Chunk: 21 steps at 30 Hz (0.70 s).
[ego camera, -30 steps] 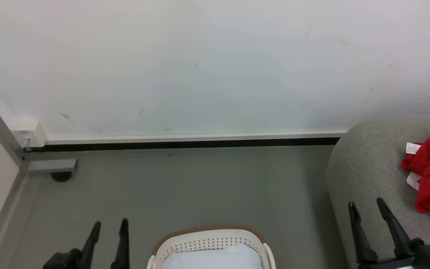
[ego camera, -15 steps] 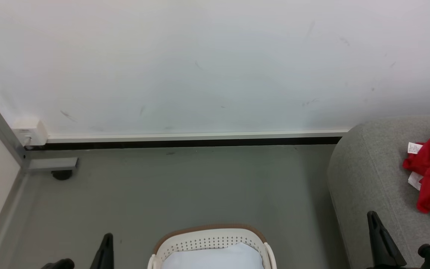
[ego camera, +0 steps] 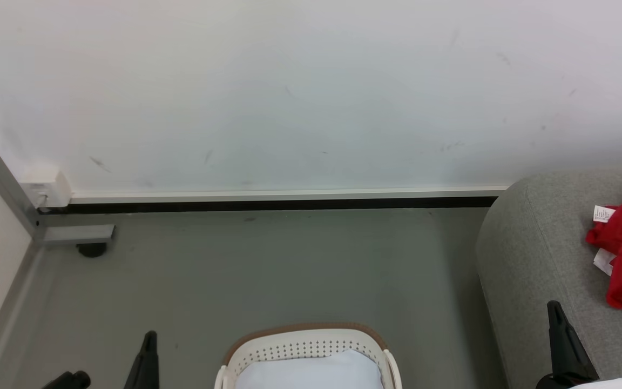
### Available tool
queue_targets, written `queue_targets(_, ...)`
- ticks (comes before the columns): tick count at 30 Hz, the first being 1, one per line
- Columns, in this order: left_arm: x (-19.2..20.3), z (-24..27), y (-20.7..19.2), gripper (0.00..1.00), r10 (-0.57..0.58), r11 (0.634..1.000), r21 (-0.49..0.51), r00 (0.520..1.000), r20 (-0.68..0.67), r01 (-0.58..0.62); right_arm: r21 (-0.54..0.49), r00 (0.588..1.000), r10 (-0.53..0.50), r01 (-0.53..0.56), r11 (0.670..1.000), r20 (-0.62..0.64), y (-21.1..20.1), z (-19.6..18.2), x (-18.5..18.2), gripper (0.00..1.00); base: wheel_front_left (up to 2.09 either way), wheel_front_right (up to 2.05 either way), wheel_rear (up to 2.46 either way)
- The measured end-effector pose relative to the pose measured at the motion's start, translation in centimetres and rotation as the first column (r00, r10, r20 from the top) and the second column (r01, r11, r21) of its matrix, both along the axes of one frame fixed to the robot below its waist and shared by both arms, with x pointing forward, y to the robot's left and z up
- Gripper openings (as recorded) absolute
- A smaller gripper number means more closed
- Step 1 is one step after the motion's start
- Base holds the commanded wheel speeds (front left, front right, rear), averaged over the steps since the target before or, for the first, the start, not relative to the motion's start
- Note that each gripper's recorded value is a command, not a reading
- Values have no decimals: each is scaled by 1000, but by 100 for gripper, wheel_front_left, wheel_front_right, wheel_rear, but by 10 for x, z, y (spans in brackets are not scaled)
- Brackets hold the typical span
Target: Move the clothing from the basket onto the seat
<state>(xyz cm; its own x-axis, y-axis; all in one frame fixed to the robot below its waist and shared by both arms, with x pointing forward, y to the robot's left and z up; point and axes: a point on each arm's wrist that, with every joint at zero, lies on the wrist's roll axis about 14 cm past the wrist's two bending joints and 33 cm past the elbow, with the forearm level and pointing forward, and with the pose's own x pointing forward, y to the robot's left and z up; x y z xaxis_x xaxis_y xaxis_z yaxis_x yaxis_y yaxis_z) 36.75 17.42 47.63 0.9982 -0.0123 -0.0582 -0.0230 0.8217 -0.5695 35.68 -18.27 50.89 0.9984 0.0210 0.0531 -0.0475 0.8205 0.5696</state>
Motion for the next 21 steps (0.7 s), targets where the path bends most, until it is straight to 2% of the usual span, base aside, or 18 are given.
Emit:
queue_targets(10, 2, 1, 5, 0, 25, 990, -138, 1000, -14, -27, 134, 999, -12, 16, 991, -31, -5, -4, 3, 0, 0, 0, 0)
queue_targets(21, 6, 4, 8, 0, 35, 962, -270, 999, -23, -40, 268, 999, -16, 28, 963, -45, -9, -4, 8, 0, 0, 0, 0)
